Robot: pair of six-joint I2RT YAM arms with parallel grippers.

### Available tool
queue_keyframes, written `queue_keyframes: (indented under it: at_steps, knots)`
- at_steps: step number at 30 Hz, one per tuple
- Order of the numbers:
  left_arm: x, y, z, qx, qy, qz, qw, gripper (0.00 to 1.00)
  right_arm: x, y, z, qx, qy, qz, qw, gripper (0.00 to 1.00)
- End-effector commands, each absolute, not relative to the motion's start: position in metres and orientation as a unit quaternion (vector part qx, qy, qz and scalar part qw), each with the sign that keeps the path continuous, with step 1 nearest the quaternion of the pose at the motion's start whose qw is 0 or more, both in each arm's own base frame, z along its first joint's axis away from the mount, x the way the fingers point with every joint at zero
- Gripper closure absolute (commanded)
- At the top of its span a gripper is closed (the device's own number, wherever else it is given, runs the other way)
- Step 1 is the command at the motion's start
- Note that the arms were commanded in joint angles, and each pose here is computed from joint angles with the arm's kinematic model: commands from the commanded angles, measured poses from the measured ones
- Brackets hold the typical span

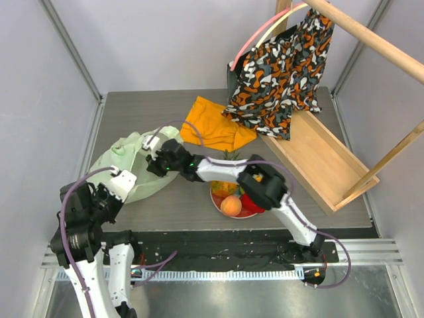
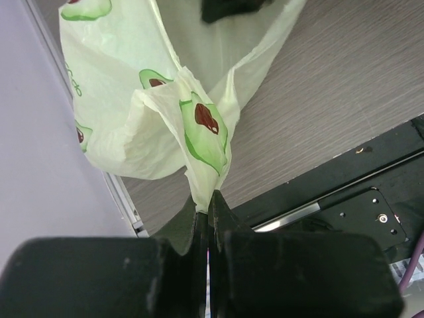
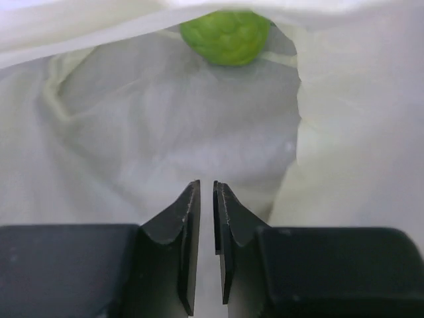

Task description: Take the fake fruits out of the plastic bag

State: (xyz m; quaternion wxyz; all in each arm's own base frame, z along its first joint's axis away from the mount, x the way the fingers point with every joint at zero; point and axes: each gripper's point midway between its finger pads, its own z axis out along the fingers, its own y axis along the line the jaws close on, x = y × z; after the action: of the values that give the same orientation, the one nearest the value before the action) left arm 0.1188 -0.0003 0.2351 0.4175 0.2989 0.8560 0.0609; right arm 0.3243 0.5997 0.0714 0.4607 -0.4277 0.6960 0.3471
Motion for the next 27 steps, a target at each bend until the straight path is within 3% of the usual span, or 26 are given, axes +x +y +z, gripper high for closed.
queue_keyframes:
  at_steps: [1, 2, 10, 15, 16, 20, 27]
  knots:
    - [0.092, -0.006, 0.206, 0.268, 0.898, 0.015, 0.348, 1.0, 0.265, 0.553, 0.234, -0.491, 0.55, 0.425, 0.525, 0.79]
    - [0.096, -0.005, 0.207, 0.266, 0.897, 0.016, 0.352, 1.0, 0.254, 0.535, 0.208, -0.507, 0.563, 0.416, 0.502, 0.79]
    - [0.108, -0.014, 0.212, 0.271, 0.895, -0.019, 0.354, 1.0, 0.219, 0.485, 0.204, -0.528, 0.57, 0.409, 0.479, 0.78]
    - [0.101, -0.021, 0.215, 0.289, 0.886, -0.028, 0.361, 1.0, 0.234, 0.493, 0.212, -0.5, 0.576, 0.397, 0.51, 0.61]
    - [0.1, -0.022, 0.215, 0.29, 0.886, -0.03, 0.359, 1.0, 0.239, 0.497, 0.221, -0.494, 0.573, 0.393, 0.522, 0.52]
    - [0.096, -0.022, 0.215, 0.286, 0.889, -0.032, 0.355, 1.0, 0.255, 0.504, 0.22, -0.512, 0.569, 0.354, 0.537, 0.37]
    - [0.09, -0.022, 0.217, 0.286, 0.886, -0.023, 0.364, 1.0, 0.212, 0.501, 0.191, -0.696, 0.431, 0.334, 0.466, 0.27]
